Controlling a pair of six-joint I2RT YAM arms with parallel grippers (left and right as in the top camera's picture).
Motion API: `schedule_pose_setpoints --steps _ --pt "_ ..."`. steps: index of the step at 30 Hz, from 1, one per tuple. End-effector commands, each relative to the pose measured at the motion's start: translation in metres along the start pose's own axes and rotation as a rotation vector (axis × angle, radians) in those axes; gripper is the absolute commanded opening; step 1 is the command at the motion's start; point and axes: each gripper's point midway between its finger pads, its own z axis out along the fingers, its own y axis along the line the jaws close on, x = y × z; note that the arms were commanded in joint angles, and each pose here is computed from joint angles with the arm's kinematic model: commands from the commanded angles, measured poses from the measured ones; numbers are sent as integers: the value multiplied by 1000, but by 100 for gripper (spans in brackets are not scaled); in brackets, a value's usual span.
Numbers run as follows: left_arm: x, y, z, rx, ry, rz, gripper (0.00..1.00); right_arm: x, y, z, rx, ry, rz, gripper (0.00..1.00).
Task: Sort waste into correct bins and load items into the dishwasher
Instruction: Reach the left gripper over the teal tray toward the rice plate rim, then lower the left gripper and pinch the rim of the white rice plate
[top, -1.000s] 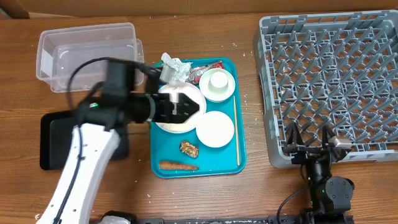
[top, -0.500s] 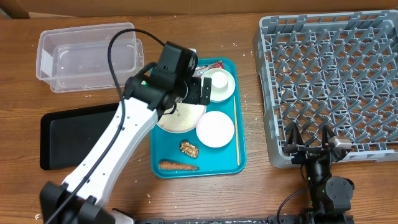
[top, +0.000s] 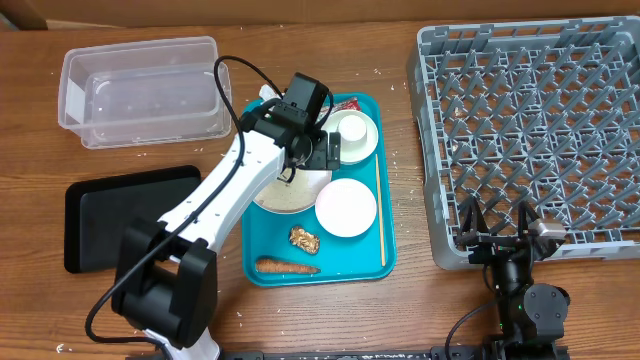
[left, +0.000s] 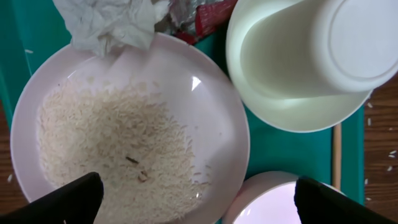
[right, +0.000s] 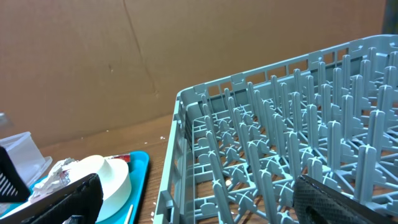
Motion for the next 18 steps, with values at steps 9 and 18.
schedule_pose_setpoints --steps 9,18 --pt "32 57 -33 -223 188 -32 100 2 -2 0 8 -5 -3 100" --pt "74 66 -50 -225 392 -52 100 2 -2 0 8 -5 -3 100"
